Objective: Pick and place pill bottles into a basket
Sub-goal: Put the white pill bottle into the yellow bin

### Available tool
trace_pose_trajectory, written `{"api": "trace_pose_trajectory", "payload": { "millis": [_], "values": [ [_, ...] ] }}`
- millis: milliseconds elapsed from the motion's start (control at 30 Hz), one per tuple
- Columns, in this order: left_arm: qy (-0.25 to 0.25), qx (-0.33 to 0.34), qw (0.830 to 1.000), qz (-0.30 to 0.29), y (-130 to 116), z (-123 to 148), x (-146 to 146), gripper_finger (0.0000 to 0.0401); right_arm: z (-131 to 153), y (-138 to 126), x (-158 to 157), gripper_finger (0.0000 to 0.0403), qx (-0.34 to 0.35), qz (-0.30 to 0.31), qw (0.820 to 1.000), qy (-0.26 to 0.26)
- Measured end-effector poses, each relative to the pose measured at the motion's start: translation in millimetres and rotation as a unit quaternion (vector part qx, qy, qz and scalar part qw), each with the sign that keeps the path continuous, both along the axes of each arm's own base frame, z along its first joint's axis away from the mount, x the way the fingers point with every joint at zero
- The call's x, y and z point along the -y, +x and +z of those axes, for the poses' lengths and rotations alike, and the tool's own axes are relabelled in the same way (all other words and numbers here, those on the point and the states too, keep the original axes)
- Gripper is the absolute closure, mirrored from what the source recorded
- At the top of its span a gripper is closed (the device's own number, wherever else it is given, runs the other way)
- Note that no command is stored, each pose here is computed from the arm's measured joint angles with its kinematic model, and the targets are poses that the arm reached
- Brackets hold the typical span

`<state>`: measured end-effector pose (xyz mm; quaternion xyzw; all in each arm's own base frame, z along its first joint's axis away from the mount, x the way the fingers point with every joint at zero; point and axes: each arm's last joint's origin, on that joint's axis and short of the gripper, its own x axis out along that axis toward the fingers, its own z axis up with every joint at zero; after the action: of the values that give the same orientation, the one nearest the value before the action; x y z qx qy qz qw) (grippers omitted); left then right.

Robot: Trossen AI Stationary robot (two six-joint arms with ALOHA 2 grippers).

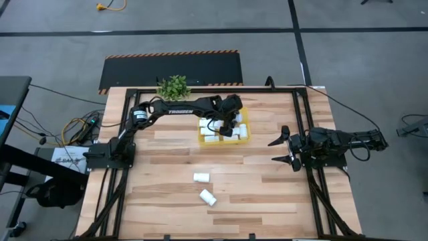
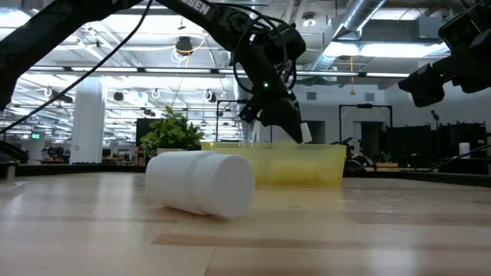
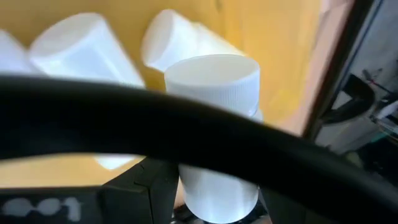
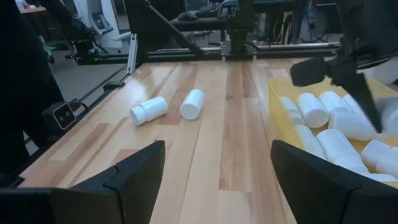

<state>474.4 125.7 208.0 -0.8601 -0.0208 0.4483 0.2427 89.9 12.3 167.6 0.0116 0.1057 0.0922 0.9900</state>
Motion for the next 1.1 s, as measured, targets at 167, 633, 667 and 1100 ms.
{"api": "trace_pose_trajectory", "payload": {
  "millis": [167, 633, 667, 1100],
  "values": [
    [-0.006, -0.007, 1.000, -0.005, -0.7, -1.1, 2.1, 0.0222, 0.0, 0.0, 0.0, 0.0117, 0.000, 0.000, 1.000, 0.000],
    [0.000, -0.008, 1.000, -0.019, 2.9, -0.7, 16.6, 0.0141, -0.1, 0.0, 0.0, 0.0117, -0.001, 0.000, 1.000, 0.000],
    [0.000, -0.007, 1.000, -0.021, 3.3, -0.3, 18.8, 0.0136, -0.1, 0.0, 0.0, 0.0117, -0.001, 0.000, 1.000, 0.000],
    [0.003, -0.074, 0.994, -0.079, -26.6, 48.0, 76.5, 0.0124, -0.1, 0.0, 0.0, 0.0117, -0.001, 0.000, 1.000, 0.000]
  ]
}}
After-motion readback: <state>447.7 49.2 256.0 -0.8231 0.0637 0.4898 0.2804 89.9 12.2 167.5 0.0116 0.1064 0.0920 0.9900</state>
